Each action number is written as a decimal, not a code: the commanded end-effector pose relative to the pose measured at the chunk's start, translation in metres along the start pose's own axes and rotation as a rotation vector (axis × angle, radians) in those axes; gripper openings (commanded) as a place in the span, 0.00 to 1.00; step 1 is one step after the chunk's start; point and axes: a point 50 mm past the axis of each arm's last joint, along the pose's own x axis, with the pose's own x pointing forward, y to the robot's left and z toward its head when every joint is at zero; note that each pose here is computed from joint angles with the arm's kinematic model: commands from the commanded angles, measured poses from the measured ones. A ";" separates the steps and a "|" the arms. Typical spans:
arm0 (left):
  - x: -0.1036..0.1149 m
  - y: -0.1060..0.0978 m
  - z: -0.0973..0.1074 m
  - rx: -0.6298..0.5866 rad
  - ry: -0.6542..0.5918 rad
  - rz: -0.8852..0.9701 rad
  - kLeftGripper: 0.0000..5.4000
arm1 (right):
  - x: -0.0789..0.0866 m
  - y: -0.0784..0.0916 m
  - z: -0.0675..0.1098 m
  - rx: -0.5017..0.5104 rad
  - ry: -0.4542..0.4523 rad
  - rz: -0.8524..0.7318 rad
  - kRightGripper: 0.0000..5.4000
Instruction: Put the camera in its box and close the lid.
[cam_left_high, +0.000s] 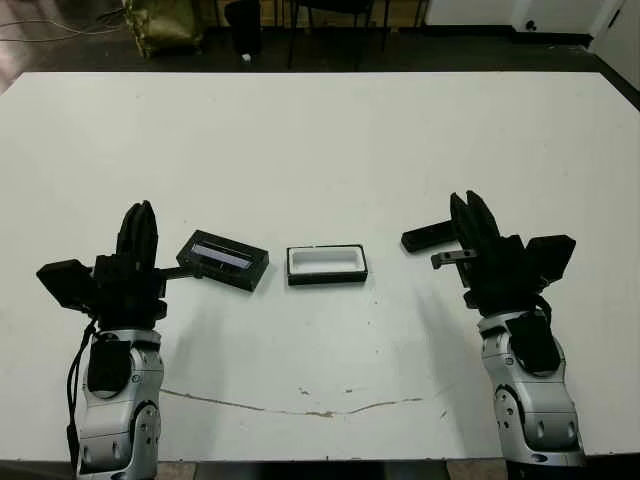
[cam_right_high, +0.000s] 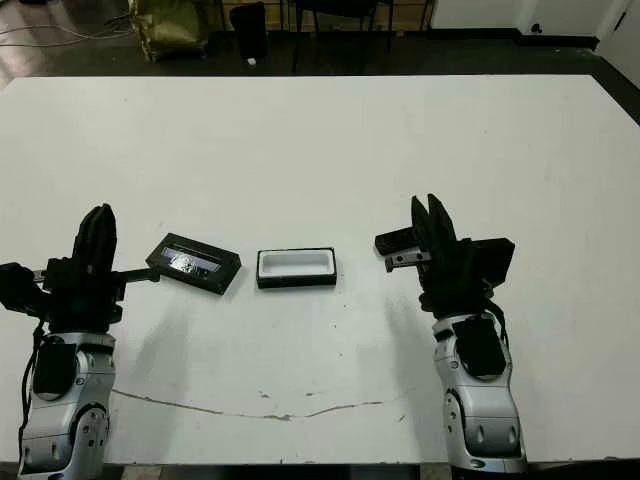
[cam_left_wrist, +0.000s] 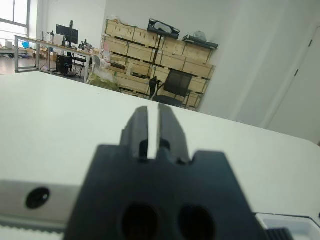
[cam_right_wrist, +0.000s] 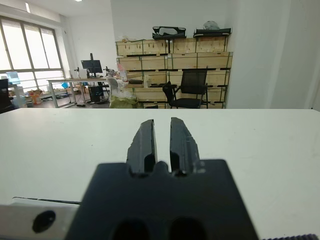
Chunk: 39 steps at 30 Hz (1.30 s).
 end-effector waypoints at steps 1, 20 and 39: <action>-0.003 0.002 -0.004 0.006 0.030 0.002 0.00 | -0.003 -0.001 -0.006 0.005 0.028 -0.005 0.00; -0.003 0.001 -0.007 0.016 0.040 -0.022 0.00 | 0.014 -0.040 0.024 -0.153 0.009 0.087 0.00; -0.005 0.000 -0.008 0.014 0.047 -0.026 0.00 | 0.125 -0.090 0.079 -0.730 0.275 0.438 0.00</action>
